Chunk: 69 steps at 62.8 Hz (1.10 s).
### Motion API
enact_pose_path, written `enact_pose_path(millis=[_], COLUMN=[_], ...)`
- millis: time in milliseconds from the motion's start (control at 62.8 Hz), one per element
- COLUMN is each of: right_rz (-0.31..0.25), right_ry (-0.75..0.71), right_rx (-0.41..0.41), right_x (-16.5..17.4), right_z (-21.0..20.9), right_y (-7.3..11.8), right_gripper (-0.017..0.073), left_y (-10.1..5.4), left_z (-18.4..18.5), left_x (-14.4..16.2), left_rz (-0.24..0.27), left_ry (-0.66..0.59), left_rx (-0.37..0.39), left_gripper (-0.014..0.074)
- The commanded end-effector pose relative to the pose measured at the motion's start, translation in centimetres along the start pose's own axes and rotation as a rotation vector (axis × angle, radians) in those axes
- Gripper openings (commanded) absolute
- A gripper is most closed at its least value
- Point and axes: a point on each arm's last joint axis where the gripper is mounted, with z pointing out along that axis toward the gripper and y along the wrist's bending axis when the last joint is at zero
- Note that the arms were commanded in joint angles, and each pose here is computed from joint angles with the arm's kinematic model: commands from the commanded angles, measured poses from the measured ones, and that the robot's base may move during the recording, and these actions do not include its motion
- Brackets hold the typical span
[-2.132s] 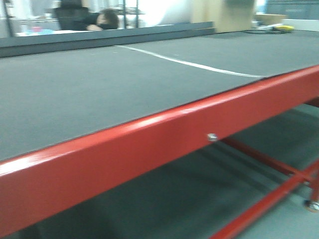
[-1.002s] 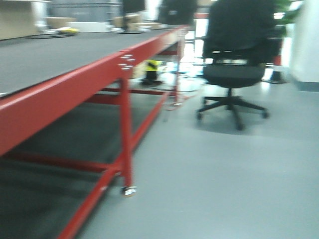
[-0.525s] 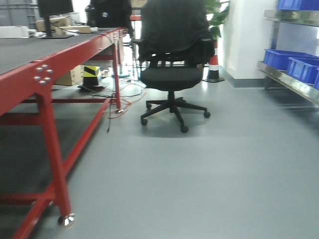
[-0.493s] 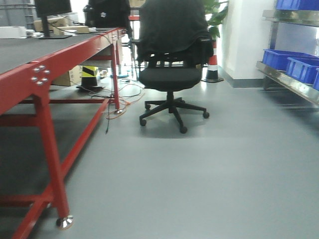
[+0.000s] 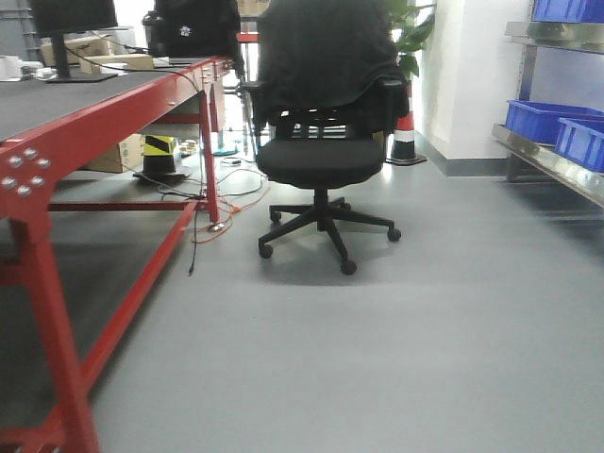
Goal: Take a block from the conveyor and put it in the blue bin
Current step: 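Drive away from the conveyor past the red frame holding both blocks, then drive up to the steel shelves of blue bins holding both blocks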
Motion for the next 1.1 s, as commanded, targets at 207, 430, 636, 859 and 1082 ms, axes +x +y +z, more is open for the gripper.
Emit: enact_pose_path(millis=[207, 430, 636, 859, 1082], right_rz=[-0.016, -0.016, -0.016, -0.016, -0.016], right_ry=[-0.024, -0.024, -0.024, -0.024, -0.024], right_rx=[0.0, 0.0, 0.0, 0.0, 0.0], right_x=[-0.42, -0.42, -0.42, -0.42, -0.42], right_z=[-0.1, -0.1, -0.1, -0.1, -0.1], right_y=[0.01, 0.01, 0.01, 0.01, 0.01], right_gripper=[-0.0162, -0.0162, -0.0162, -0.0162, -0.0162], left_y=[-0.02, -0.02, -0.02, -0.02, -0.02], left_z=[-0.06, -0.06, -0.06, -0.06, -0.06], left_x=[-0.1, -0.1, -0.1, -0.1, -0.1], left_rz=[0.002, 0.002, 0.002, 0.002, 0.002], left_ry=[-0.02, -0.02, -0.02, -0.02, -0.02], left_rx=[0.003, 0.003, 0.003, 0.003, 0.003], left_gripper=[-0.0111, -0.0111, -0.0111, -0.0111, -0.0111])
